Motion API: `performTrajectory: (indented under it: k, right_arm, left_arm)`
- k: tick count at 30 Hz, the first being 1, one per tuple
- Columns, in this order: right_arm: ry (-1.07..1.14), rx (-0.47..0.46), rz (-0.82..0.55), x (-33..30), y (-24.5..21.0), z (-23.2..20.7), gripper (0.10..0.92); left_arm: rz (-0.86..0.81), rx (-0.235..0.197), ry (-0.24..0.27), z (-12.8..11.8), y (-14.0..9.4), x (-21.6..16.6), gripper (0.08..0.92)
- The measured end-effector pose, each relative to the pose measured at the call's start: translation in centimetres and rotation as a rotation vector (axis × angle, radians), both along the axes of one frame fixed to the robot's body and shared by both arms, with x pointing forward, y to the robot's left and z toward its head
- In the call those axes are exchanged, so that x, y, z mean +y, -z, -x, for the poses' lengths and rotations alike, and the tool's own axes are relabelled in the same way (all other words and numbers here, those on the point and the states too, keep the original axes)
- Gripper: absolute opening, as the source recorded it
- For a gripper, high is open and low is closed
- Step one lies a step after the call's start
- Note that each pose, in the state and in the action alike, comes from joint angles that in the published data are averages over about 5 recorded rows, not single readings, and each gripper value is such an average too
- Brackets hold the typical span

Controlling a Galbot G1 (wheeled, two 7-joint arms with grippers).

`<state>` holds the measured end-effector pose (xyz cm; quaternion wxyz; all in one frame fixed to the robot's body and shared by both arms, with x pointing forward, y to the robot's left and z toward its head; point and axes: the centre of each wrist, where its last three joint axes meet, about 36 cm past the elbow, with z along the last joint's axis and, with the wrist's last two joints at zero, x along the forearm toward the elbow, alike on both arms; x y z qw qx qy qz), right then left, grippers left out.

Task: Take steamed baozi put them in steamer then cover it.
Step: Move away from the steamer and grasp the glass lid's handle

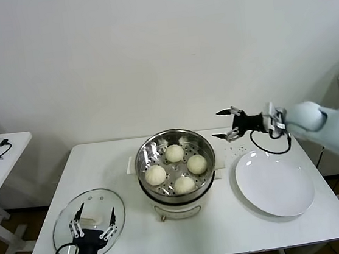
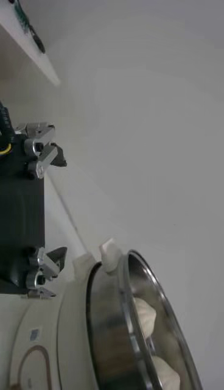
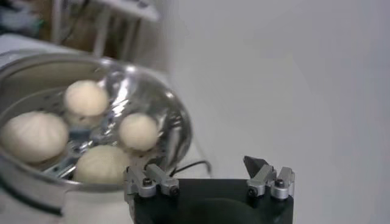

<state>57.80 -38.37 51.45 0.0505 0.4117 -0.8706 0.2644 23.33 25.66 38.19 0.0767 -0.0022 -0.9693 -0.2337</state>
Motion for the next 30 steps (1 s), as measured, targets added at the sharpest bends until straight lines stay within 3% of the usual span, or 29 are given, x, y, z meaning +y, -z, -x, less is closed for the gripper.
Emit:
performTrajectory:
  k: [16, 23, 30]
  right_arm:
    - [0.351, -0.056, -0.363, 1.1, 9.0, 7.6, 0.823]
    - [0.512, -0.053, -0.441, 0.2, 10.8, 11.0, 0.823]
    - [0.626, -0.047, -0.484, -0.8, 11.6, 13.2, 0.823]
  left_arm:
    - [-0.241, -0.004, -0.032, -0.3, 0.0, -0.2, 0.823]
    - [-0.517, 0.056, -0.025, -0.3, 1.0, 0.4, 0.823]
    - [-0.857, 0.085, 0.027, -0.7, 2.6, 1.9, 0.823]
